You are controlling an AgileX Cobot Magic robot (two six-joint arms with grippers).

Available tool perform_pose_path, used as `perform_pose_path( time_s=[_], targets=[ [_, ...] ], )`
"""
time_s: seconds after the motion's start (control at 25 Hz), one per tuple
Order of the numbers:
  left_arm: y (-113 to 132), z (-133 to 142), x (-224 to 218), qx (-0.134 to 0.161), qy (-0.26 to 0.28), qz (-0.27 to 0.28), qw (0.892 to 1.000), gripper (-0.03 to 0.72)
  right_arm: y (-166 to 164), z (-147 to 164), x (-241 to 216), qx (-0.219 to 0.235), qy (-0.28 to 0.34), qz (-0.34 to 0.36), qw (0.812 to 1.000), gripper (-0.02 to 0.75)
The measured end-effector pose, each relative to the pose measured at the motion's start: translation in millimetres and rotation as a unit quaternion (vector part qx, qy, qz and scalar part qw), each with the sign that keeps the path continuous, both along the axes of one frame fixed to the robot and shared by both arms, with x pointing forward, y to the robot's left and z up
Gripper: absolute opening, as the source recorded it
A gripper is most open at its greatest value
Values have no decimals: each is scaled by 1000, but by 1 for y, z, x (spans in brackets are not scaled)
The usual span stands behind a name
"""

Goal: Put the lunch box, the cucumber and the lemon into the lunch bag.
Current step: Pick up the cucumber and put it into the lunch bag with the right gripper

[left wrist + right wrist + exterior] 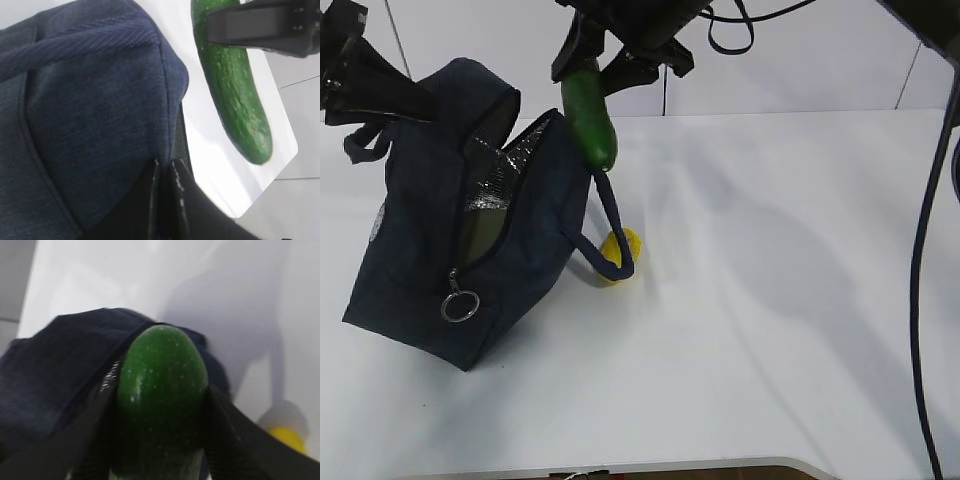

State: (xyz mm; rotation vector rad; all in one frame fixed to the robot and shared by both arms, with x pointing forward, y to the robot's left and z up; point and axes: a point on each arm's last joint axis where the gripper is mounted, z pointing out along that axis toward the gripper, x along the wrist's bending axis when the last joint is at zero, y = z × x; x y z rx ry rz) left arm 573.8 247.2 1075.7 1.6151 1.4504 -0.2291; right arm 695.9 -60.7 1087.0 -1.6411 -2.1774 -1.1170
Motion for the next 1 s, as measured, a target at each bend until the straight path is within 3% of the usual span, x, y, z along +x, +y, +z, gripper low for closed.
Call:
perform_pose_path(
  time_s=[0.36,0.56,0.72,1.0],
  targets=[
    [0,0,1,1,-2,2,1000,-12,7,9,-6,57,14,24,998,388],
    [1,0,1,2,-3,4,1000,-12,3,21,-20,47,6,44,998,387],
    [1,0,1,3,-4,5,1000,-12,1,8,-33,27,34,63,997,387],
    [1,0,1,3,-4,5,1000,-12,32,-7,-58,42,63,122,990,386]
  ],
)
